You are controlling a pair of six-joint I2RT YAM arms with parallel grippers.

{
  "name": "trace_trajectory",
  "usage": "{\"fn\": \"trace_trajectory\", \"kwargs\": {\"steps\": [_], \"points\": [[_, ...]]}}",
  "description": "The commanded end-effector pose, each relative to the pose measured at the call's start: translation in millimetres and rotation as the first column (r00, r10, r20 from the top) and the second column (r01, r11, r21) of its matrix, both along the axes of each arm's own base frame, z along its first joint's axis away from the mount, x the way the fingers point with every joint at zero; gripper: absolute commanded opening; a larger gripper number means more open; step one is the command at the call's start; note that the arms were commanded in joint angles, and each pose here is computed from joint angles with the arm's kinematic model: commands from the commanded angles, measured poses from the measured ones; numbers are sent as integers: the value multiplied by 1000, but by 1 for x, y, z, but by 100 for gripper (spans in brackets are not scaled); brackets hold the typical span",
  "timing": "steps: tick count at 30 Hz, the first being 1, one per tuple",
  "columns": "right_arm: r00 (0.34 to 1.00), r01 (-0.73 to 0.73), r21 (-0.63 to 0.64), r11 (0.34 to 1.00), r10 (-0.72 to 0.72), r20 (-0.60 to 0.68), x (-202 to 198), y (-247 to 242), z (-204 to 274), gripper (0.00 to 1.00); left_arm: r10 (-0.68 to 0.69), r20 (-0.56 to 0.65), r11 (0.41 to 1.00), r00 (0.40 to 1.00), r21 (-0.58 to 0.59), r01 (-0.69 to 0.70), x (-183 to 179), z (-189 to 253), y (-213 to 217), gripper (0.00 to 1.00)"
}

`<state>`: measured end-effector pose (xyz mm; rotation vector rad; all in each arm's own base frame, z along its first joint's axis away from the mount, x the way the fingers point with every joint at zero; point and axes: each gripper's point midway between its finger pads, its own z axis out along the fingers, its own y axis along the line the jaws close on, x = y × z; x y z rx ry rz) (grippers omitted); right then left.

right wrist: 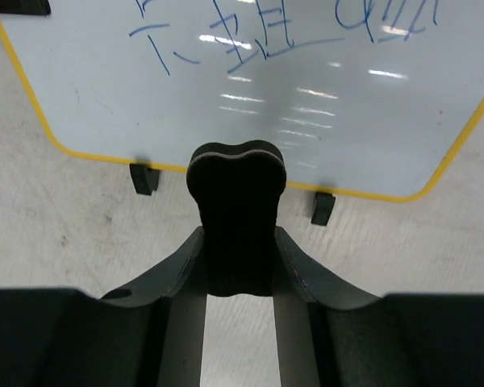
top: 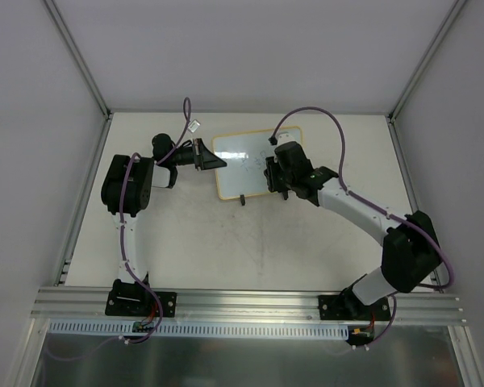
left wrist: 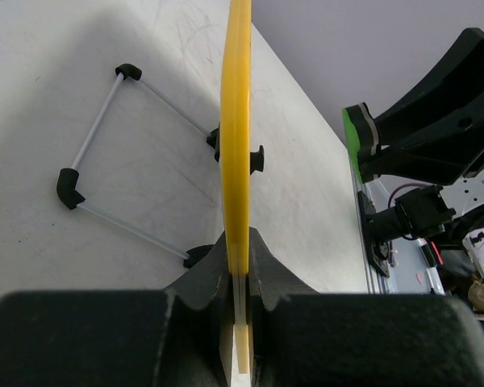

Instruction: Erase the whiteboard

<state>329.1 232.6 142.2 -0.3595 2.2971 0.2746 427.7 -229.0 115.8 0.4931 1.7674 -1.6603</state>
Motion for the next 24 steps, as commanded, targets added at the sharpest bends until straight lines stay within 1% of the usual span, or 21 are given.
{"fn": "trace_trajectory", "kwargs": {"steps": [1,2,3,6,9,10,11,13,15,19,20,22,24], "points": [[997,-26,18,999,25,71,29,19,17,0,-34,99,999,995,5,33,1,5,-6,0],[995,-36,32,999,33,89,35,26,22,0,-34,93,999,995,5,33,1,4,-6,0],[996,-37,25,999,35,88,40,30,15,0,-32,86,999,996,5,32,2,4,-6,0],[984,-36,51,998,27,178,63,42,28,0,-48,78,999,996,-1,48,0,2,-6,0],[976,-30,38,999,21,218,77,47,27,0,-51,85,999,995,-6,52,-1,4,-6,0],[964,-21,45,999,8,267,87,52,33,0,-50,85,999,995,-6,50,-1,4,-5,0],[959,-10,48,999,-4,282,91,53,34,0,-50,78,999,996,-7,51,0,3,-5,0],[945,-31,40,999,16,328,98,63,34,0,-49,68,999,997,-14,50,1,2,-4,0],[939,-14,20,1000,6,344,102,65,33,0,-43,59,999,997,-24,44,3,2,-1,0],[939,-44,15,999,36,341,105,79,31,0,-44,57,998,997,-52,47,5,3,2,0],[937,-70,31,997,55,344,105,86,36,0,-41,53,998,998,-52,44,6,2,2,0],[942,-79,15,997,70,328,107,93,28,0,-40,58,998,998,-51,43,5,3,2,0],[938,-91,1,996,86,336,112,100,34,0,-37,52,998,998,-51,40,6,2,2,0]]}}
